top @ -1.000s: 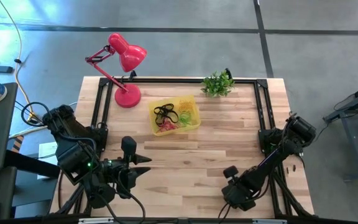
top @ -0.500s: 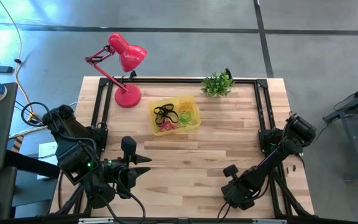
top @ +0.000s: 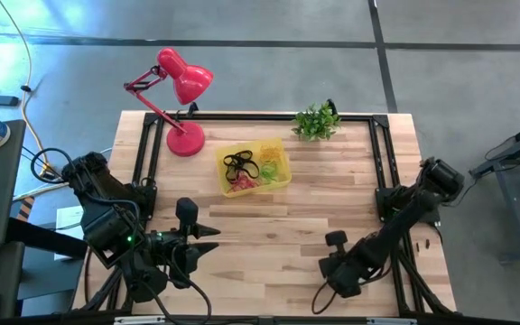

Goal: Pick and place rubber bands into bin
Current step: Put the blue rubber band into the yellow bin

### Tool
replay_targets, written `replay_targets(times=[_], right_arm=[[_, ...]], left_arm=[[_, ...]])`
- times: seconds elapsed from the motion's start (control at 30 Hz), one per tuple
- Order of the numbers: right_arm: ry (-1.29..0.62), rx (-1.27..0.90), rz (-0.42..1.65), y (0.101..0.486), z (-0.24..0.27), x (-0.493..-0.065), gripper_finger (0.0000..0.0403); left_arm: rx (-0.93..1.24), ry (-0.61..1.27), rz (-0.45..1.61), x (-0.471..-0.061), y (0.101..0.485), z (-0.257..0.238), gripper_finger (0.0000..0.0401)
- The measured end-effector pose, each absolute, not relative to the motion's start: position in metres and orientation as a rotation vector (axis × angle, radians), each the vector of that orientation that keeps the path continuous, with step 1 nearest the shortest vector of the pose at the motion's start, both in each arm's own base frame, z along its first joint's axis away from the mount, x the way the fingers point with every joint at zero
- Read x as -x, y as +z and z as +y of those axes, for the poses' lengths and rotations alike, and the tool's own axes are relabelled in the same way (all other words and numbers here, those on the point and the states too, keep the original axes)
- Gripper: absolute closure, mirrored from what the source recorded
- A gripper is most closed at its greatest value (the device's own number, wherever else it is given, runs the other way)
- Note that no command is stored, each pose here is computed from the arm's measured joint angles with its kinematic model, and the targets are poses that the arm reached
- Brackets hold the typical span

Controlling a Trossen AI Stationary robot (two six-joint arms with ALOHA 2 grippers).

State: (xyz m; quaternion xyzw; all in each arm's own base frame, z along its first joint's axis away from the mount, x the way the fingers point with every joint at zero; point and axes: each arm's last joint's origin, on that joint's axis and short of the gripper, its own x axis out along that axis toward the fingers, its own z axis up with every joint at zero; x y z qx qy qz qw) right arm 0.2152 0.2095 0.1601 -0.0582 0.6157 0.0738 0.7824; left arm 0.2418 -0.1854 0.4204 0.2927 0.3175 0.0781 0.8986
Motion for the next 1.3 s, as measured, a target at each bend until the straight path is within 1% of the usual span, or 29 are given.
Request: replay_targets(times=[0.4,0.77,1.07,1.3], right_arm=[[-0.034,0.050,1.008,0.219,0.177,-0.220,0.0403],[-0.177,0.059,0.717,0.274,0.134,-0.218,0.0403],[-0.241,0.143,0.566,0.294,0.098,-0.244,0.0403],[-0.329,0.182,0.480,0.306,0.057,-0.266,0.0403]], left_arm=[[-0.607,0.164,0.656,-0.242,0.420,-0.185,0.0272],[-0.607,0.165,0.655,-0.242,0.420,-0.185,0.0272],[-0.609,0.174,0.651,-0.242,0.421,-0.185,0.0272],[-0.612,0.189,0.642,-0.242,0.421,-0.185,0.0272]])
